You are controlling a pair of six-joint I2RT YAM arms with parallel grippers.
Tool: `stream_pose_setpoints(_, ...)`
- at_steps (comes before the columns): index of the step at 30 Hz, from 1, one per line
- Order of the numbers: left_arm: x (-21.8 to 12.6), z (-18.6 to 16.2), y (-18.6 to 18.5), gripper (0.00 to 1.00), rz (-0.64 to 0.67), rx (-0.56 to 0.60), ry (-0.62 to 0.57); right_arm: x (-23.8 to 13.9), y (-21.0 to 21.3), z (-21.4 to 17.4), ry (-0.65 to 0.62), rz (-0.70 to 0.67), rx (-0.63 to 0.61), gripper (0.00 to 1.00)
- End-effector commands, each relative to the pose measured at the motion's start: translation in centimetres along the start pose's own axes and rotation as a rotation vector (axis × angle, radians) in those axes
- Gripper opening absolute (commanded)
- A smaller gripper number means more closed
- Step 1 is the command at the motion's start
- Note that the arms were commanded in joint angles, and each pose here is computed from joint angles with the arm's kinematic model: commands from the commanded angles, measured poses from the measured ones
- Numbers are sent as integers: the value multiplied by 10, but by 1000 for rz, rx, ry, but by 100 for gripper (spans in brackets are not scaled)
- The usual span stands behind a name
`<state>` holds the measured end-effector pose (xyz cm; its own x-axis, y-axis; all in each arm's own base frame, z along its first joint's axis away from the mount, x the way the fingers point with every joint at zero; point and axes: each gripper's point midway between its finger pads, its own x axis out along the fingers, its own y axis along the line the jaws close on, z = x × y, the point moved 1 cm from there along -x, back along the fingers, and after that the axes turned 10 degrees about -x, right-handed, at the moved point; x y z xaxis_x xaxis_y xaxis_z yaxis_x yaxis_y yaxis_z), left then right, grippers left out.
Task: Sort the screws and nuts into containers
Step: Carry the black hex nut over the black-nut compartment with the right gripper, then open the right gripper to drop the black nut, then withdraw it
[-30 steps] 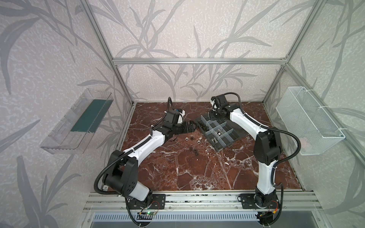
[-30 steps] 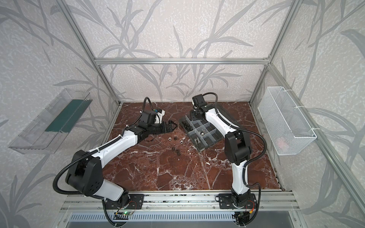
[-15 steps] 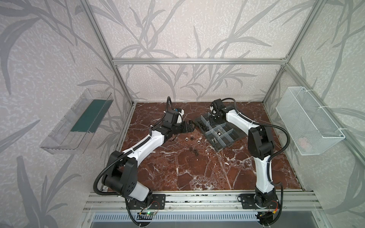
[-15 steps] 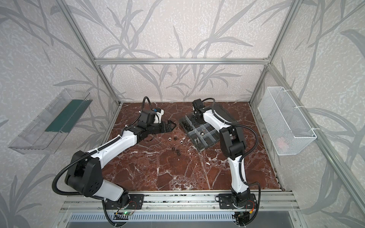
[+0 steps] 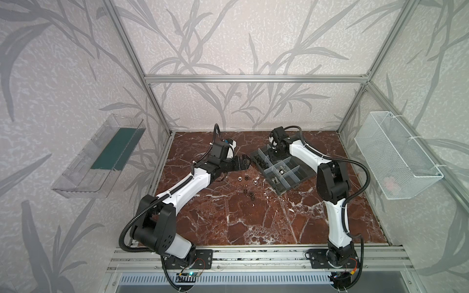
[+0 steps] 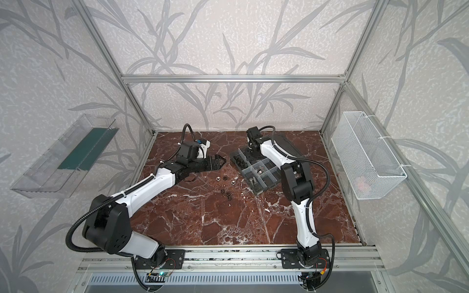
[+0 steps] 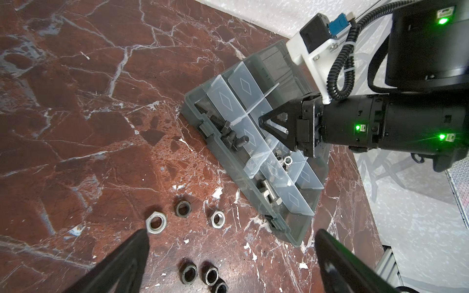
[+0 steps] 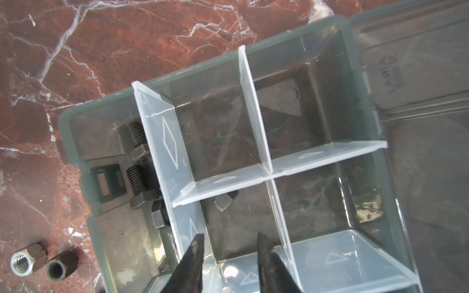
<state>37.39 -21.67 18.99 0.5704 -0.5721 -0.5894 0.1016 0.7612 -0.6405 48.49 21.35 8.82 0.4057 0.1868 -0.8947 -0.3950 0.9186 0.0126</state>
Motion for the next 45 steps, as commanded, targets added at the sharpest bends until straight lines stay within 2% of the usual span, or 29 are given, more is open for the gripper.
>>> stream_pose_setpoints(1,-10,4,-4,100,-1,20,-25,-20,-2,9,-27,0,-7,38)
stream_pose_setpoints(9,-8,3,0,99,25,23,-20,-55,3,16,-85,24,-9,45)
stream_pose_setpoints(16,1,-3,18,100,106,5,17,-97,18,14,-177,60,-30,52)
stream_pose_setpoints(22,15,-13,28,99,145,-15,87,-124,30,0,-243,78,-41,65)
stream_pose_setpoints(25,22,-17,33,99,161,-1,107,-138,32,-10,-276,75,-44,75)
stream_pose_setpoints(28,27,-22,37,100,203,86,116,-146,34,-21,-314,85,-42,87)
stream_pose_setpoints(30,31,-26,42,99,238,146,115,-147,37,-28,-349,95,-50,97)
stream_pose_setpoints(31,33,-27,46,99,258,160,115,-147,38,-32,-361,97,-56,99)
stream_pose_setpoints(38,50,-32,65,100,403,135,198,-148,57,-51,-475,138,-56,99)
stream_pose_setpoints(42,60,-29,59,99,482,191,235,-154,70,-64,-569,96,-113,99)
stream_pose_setpoints(45,67,-30,60,98,512,162,271,-157,70,-72,-614,78,-126,99)
